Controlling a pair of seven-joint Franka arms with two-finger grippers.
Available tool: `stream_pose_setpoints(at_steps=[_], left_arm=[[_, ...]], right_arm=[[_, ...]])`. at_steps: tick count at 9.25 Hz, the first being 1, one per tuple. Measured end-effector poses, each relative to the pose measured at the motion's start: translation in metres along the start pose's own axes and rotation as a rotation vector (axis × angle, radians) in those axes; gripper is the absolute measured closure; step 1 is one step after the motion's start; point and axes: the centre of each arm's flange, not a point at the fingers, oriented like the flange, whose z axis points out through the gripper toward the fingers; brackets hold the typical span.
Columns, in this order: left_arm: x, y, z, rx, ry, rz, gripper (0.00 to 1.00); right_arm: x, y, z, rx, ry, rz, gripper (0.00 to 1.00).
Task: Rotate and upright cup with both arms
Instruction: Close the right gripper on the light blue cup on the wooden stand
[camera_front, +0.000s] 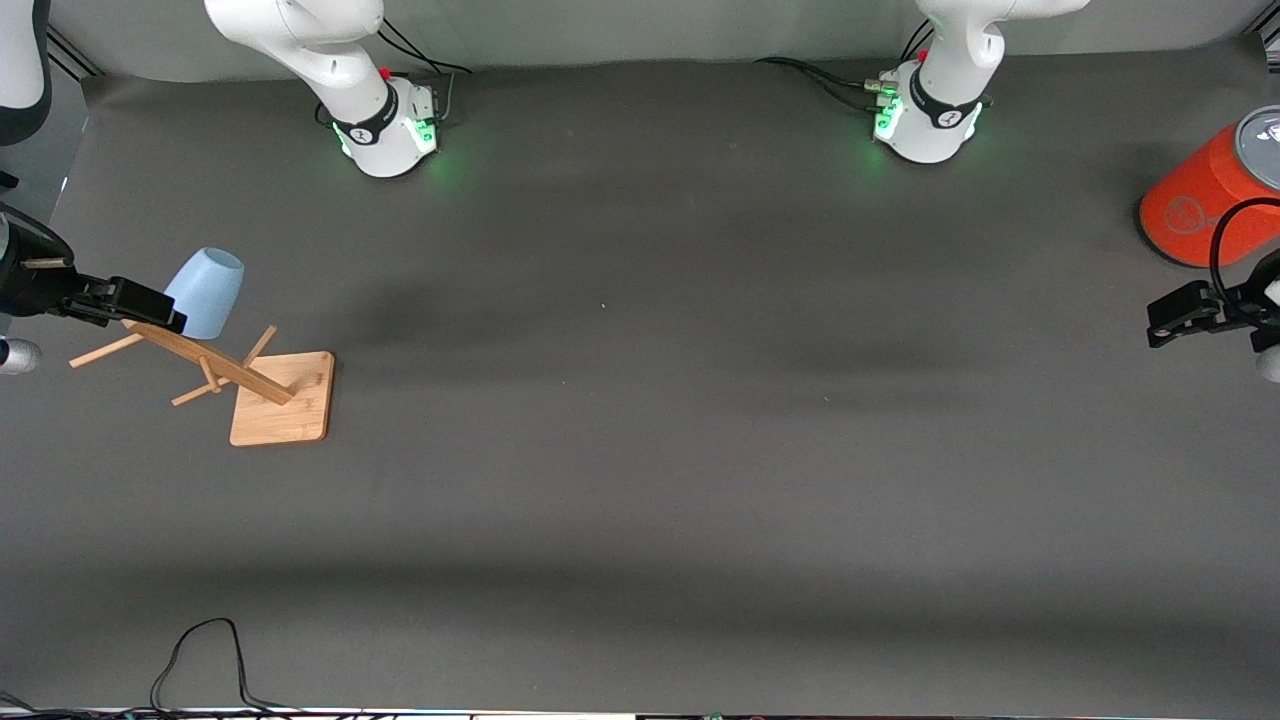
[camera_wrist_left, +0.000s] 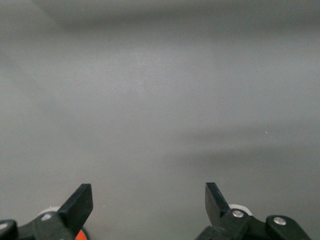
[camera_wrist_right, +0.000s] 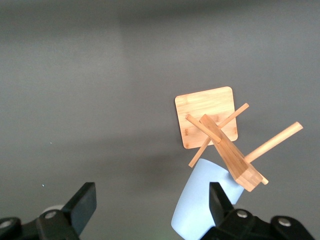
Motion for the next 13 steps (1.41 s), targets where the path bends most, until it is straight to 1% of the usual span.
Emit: stream_pose_setpoints(at_steps=[2,5,9,10,12,13], left_arm=[[0.0,0.0,0.001,0.0,-0.001,0.0,0.0],[0.001,0.0,0.001,0.0,-0.003,0.0,0.0],[0.001,0.0,0.003,-0.001,-0.005,0.0,0.0],[0.001,0.0,0.003,-0.001,-0.006,0.0,0.0],[0.002,0.0,0.004,-0.001,-0.007,0.001,0.0],[0.002,0.0,0.004,-0.001,-0.006,0.001,0.0]], right_arm=[[0.0,0.0,-0.002,0.0,0.011,-0.041,0.0],[-0.001,0.0,-0.005,-0.001,0.019,-0.057,0.0],[-0.001,0.001,-0.006,-0.004,0.029,-0.135,0.0],[-0.002,0.002,-0.004,-0.012,0.033,-0.143,0.0],[-0.014,0.011,0.007,-0.045,0.057,-0.167,0.0],[-0.027,0.02,0.012,-0.047,0.055,-0.158,0.0]])
